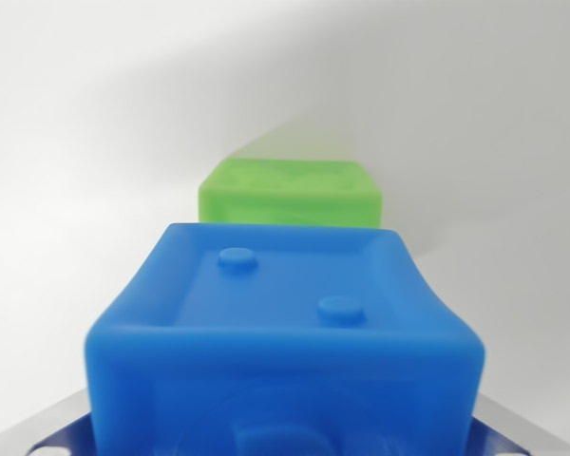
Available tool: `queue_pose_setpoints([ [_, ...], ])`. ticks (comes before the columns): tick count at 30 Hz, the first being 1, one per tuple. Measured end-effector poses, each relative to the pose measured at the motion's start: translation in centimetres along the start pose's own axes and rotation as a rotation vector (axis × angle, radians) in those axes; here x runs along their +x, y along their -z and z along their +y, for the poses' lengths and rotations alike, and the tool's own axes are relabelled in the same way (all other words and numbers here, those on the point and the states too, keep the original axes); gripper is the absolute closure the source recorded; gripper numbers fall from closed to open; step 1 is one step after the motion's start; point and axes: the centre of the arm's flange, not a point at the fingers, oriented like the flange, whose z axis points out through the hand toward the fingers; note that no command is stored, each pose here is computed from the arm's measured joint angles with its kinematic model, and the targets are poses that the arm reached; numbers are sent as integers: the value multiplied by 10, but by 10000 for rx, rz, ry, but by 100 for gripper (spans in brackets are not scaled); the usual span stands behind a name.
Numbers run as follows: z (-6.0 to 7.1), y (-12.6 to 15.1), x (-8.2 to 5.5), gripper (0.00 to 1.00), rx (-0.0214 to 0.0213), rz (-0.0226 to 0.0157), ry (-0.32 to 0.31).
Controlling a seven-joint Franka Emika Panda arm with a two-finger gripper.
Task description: Stack cube
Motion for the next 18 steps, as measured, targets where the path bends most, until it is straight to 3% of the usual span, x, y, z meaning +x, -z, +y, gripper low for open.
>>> queue_pose_setpoints([
  [18,0,-23,0,100,-5,-4,5],
])
